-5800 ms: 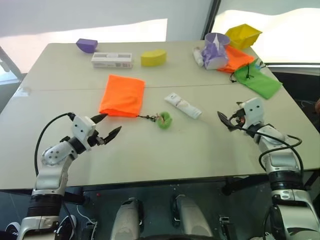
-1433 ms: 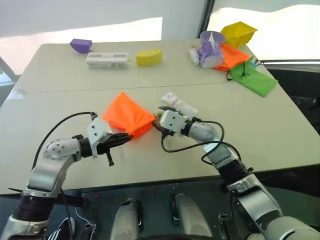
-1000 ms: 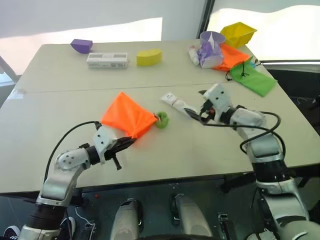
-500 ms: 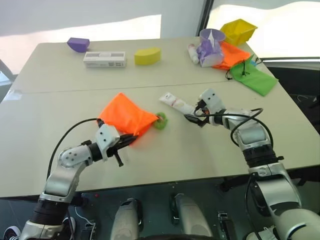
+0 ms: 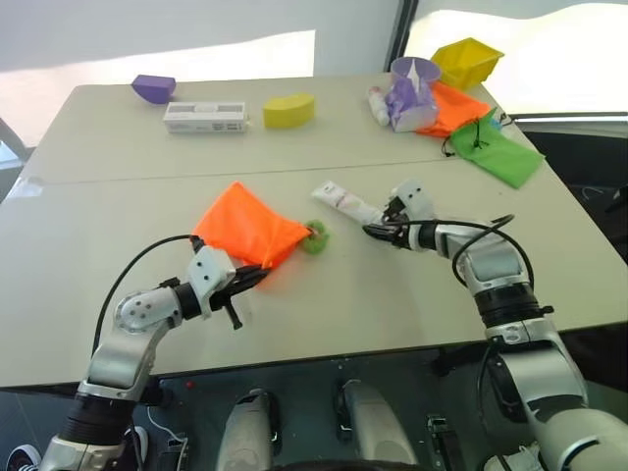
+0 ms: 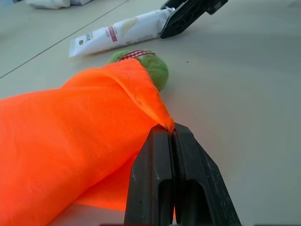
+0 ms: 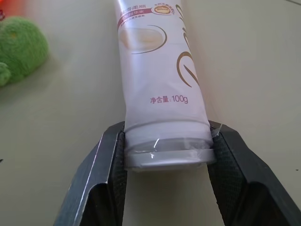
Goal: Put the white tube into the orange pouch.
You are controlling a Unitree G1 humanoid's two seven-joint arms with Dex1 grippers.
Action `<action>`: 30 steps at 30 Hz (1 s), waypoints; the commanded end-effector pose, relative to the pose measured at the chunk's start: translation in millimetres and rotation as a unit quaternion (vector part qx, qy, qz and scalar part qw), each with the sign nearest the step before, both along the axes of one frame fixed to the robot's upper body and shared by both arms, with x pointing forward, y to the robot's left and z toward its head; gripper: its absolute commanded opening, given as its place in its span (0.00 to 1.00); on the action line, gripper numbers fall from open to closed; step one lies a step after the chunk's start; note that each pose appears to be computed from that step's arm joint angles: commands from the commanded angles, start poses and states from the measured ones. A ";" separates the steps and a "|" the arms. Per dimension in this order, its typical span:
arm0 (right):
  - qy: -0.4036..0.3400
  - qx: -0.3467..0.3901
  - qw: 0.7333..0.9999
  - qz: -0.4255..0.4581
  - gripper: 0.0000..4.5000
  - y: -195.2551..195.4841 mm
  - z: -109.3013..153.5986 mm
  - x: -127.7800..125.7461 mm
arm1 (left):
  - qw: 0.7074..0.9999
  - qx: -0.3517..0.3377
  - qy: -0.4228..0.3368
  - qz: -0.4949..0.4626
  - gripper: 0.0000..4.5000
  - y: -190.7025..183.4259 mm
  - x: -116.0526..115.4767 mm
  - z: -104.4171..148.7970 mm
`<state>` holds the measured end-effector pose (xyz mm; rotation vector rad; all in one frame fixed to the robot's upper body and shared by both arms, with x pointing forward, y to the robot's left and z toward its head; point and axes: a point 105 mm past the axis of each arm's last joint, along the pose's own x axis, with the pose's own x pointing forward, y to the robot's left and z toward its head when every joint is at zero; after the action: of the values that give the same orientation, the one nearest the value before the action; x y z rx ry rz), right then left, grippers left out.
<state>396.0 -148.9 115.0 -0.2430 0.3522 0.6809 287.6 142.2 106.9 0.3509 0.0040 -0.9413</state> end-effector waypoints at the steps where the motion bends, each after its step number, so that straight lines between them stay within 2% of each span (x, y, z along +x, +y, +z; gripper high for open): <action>1: -0.058 0.032 0.997 0.035 0.40 -4.8 39.0 -19.6 | 1.000 -0.007 -0.021 -0.010 0.00 -4.6 -2.4 10.6; 4: -0.060 0.050 0.992 0.104 0.40 -4.9 53.6 -59.8 | 1.000 -0.008 -0.024 -0.008 0.00 -4.2 -1.4 12.7; 6: -0.041 0.045 0.985 0.160 0.40 -0.9 52.4 -91.5 | 1.000 -0.017 -0.024 -0.003 0.00 -4.2 -0.2 14.3; 9: 0.019 0.031 0.974 0.223 0.40 10.3 27.9 -139.7 | 1.000 -0.011 -0.021 -0.013 0.00 -10.3 -7.1 7.4; 11: 0.045 0.030 0.971 0.234 0.40 21.5 11.1 -158.0 | 1.000 -0.014 -0.022 0.002 0.00 -4.8 -2.6 8.4; 13: 0.059 0.039 0.973 0.218 0.40 34.0 -2.3 -160.5 | 0.999 -0.033 -0.024 0.024 0.00 0.3 5.2 15.5; 14: 0.056 0.039 0.975 0.213 0.40 39.6 -7.7 -157.4 | 0.999 -0.032 -0.018 0.016 0.00 -1.5 1.7 14.1; 17: 0.040 0.045 0.985 0.165 0.40 45.9 -15.4 -133.0 | 1.000 -0.023 -0.012 0.001 0.00 -4.8 -6.5 9.2; 20: 0.007 0.032 0.990 0.139 0.40 48.3 -15.4 -112.8 | 1.000 -0.024 -0.010 -0.001 0.00 -3.6 -7.3 12.5; 22: -0.016 0.054 0.989 0.135 0.40 55.2 -6.5 -104.3 | 1.000 -0.026 -0.002 -0.005 0.00 -3.3 -7.5 13.5; 24: -0.011 0.078 0.985 0.150 0.40 63.0 -2.2 -106.2 | 1.000 -0.028 0.003 -0.007 0.00 -3.9 -7.5 13.6; 30: -0.012 0.031 0.983 0.180 0.40 69.5 -13.5 -105.9 | 0.999 -0.034 -0.007 -0.003 0.00 -8.7 -6.3 16.7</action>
<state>289.7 -83.9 90.9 -0.2157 0.3176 1.0154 282.6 139.0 109.1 0.2831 0.0180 -0.9311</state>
